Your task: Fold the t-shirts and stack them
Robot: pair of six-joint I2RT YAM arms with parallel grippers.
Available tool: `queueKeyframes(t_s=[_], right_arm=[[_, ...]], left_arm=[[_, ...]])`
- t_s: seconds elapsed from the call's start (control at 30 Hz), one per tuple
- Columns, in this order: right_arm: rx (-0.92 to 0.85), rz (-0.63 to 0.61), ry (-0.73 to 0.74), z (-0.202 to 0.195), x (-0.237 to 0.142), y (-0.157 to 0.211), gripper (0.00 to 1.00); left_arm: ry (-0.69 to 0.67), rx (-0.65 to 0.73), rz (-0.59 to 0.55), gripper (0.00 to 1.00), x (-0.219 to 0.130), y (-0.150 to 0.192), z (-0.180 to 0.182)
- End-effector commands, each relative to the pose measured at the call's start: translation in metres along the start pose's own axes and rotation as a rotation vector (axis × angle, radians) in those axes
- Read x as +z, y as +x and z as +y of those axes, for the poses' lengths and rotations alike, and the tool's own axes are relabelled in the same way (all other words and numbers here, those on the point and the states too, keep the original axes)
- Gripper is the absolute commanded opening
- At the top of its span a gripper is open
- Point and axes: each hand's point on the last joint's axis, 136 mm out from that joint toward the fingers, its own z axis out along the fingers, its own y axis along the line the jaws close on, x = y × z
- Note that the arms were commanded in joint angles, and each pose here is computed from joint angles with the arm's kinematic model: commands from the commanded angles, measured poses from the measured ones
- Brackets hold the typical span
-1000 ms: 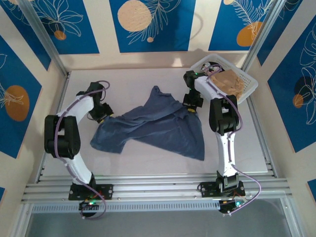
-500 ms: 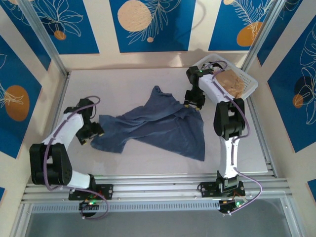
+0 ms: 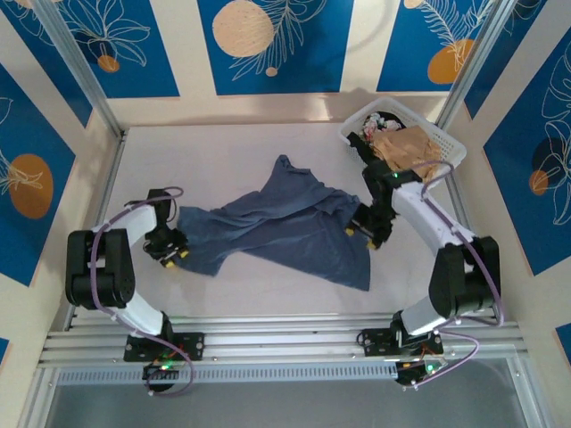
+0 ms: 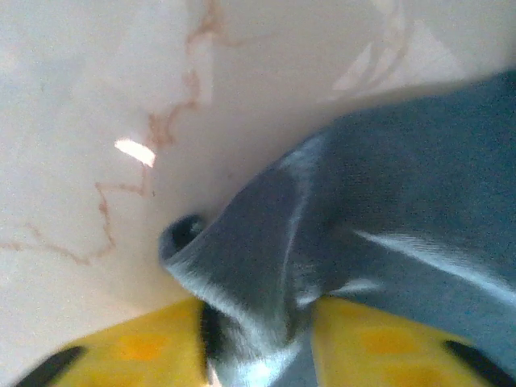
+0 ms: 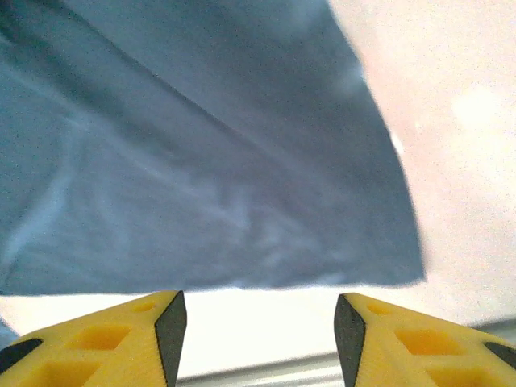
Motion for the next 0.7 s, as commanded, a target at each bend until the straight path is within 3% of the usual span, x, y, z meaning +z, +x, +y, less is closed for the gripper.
queueKeyframes(t_s=[0.0, 0.07, 0.1, 0.4, 0.67], right_arm=[[0.21, 0.088, 0.015, -0.031, 0.012, 0.03, 0.56], [0.3, 0.122, 0.022, -0.051, 0.024, 0.039, 0.56], [0.332, 0.141, 0.014, -0.056, 0.029, 0.042, 0.56], [0.406, 0.267, -0.022, -0.054, 0.062, 0.059, 0.56], [0.397, 0.314, 0.067, -0.065, 0.082, 0.077, 0.57]], left_arm=[[0.112, -0.025, -0.09, 0.17, 0.0, -0.021, -0.021], [0.116, -0.029, -0.103, 0.02, -0.005, -0.019, -0.019], [0.116, -0.034, -0.107, 0.0, -0.008, -0.017, -0.017], [0.176, -0.053, -0.102, 0.0, -0.028, -0.003, -0.017], [0.214, -0.049, -0.105, 0.0, -0.04, -0.004, -0.025]])
